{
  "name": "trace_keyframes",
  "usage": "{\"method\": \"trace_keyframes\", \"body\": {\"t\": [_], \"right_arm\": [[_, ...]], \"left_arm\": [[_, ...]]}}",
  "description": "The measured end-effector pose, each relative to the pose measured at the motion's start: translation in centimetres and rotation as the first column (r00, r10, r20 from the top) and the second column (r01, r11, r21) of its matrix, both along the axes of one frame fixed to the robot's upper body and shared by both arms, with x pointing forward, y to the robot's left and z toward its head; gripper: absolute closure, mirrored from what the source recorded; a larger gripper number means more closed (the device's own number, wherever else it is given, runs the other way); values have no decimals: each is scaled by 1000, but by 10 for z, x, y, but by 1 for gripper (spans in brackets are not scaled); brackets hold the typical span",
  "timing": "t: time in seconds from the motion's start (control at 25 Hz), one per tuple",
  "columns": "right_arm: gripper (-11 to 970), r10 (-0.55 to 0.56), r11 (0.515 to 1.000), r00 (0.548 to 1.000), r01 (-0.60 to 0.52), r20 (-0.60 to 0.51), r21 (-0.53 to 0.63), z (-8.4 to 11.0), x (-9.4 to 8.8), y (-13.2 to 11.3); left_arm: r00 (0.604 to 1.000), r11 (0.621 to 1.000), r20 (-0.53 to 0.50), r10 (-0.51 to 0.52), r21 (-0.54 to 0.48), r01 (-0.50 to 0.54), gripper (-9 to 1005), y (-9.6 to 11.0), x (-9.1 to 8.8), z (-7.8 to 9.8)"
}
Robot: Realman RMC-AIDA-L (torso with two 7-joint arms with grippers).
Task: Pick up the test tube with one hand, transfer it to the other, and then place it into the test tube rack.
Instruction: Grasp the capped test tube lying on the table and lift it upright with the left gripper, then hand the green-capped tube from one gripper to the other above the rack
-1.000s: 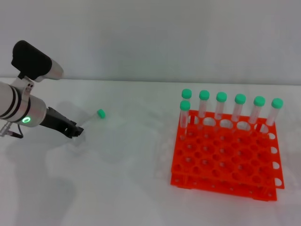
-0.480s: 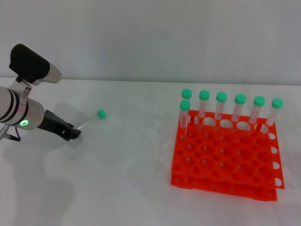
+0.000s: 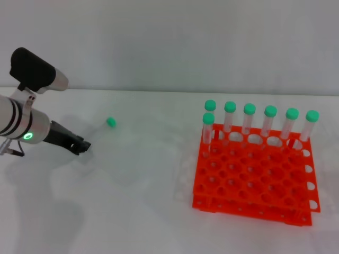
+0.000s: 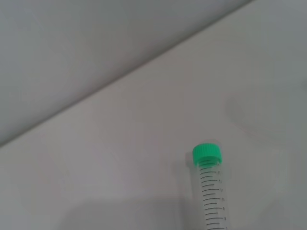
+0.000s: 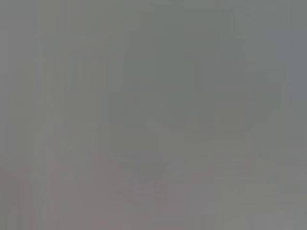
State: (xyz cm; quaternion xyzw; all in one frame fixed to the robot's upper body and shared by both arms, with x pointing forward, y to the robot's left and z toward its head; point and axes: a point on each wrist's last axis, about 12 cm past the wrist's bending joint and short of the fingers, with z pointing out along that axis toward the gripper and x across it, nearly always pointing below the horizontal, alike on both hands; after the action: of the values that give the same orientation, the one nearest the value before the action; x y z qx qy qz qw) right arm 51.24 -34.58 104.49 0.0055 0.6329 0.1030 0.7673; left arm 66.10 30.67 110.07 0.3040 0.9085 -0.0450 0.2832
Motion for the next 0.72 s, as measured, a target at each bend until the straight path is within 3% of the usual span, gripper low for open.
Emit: {"method": "trace_keyframes", "body": {"t": [0.12, 0.32, 0.52, 0.72], "right_arm": [[90, 0, 1000, 1000, 0, 1, 8, 0, -1, -1], [90, 3, 999, 1000, -2, -9, 52, 0, 0, -3], [90, 10, 996, 1000, -9, -13, 90, 1, 0, -4], [90, 16, 993, 1000, -14, -14, 118, 1, 0, -5]], "left_arm": [[999, 1000, 44, 19, -23, -18, 799, -5, 4, 1], [971, 994, 222, 89, -90, -70, 794, -10, 16, 4], [903, 980, 411, 125, -193, -47, 788, -22, 17, 4], [787, 964, 601, 142, -265, 28, 783, -47, 5, -5]]}}
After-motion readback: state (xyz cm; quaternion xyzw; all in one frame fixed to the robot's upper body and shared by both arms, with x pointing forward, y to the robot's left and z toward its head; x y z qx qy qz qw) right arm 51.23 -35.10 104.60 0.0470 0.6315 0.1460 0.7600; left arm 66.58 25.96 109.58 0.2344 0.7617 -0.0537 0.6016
